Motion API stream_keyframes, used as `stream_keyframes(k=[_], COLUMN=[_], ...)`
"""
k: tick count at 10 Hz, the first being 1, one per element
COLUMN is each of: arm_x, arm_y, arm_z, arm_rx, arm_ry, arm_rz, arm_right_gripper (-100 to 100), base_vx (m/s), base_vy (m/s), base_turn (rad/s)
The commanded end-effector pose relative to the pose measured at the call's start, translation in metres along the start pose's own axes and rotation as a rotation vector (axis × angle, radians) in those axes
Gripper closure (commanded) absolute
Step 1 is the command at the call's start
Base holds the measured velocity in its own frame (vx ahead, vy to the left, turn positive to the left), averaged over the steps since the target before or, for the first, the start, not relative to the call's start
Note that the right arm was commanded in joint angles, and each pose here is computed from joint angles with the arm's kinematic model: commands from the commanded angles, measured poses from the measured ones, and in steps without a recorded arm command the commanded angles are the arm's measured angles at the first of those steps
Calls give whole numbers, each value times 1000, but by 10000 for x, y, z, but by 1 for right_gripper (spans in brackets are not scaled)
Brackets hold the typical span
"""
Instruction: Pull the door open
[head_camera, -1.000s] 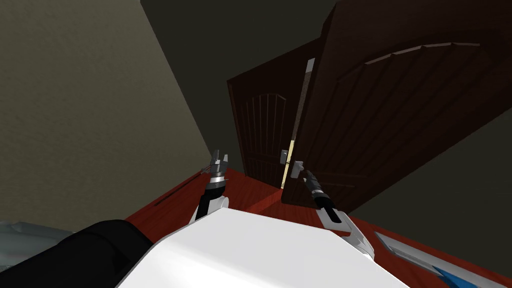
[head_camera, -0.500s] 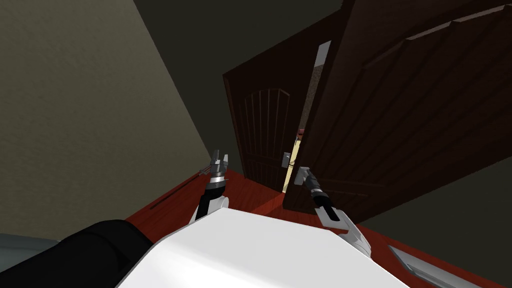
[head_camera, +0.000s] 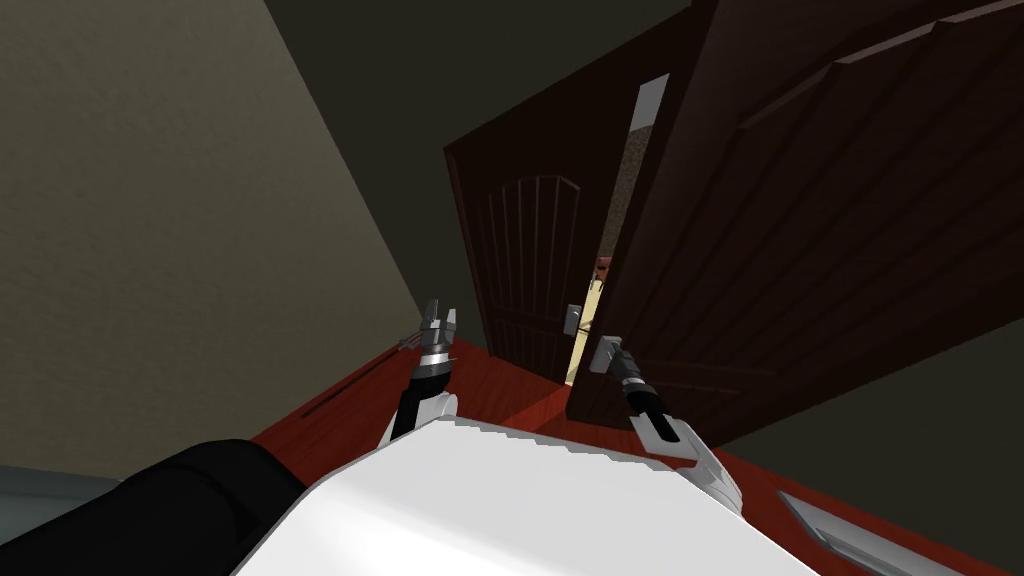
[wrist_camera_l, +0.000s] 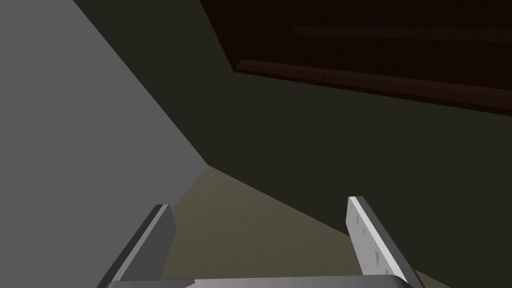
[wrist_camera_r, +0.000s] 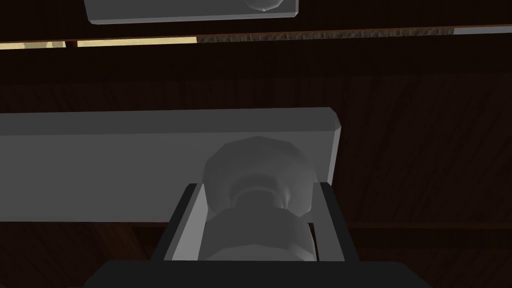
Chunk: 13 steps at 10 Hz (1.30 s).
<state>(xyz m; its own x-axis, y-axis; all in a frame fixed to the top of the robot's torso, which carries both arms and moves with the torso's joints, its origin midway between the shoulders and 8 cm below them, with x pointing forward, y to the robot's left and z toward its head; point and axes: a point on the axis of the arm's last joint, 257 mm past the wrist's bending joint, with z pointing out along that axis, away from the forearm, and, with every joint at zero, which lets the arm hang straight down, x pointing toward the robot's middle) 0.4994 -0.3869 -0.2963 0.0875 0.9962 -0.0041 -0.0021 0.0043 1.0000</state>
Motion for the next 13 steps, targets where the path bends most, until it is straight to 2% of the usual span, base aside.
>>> stream_keyframes(k=[1, 2, 3, 5, 11, 13], arm_x=[4, 4, 35, 58, 242, 289], arm_y=[1, 1, -8, -2, 8, -15], arm_z=[-1, -1, -31, -44, -167, -175], arm_rx=[-1, -1, 1, -1, 0, 3], arm_ry=[0, 0, 25, 39, 153, 162], arm_rz=[2, 2, 0, -1, 3, 7], arm_right_gripper=[100, 100, 100, 100, 100, 100], base_vx=[-12, 0, -92, -191, -225, -152], base_vy=[1, 0, -101, -113, -140, -79], base_turn=[-6, 0, 165, 131, 160, 74])
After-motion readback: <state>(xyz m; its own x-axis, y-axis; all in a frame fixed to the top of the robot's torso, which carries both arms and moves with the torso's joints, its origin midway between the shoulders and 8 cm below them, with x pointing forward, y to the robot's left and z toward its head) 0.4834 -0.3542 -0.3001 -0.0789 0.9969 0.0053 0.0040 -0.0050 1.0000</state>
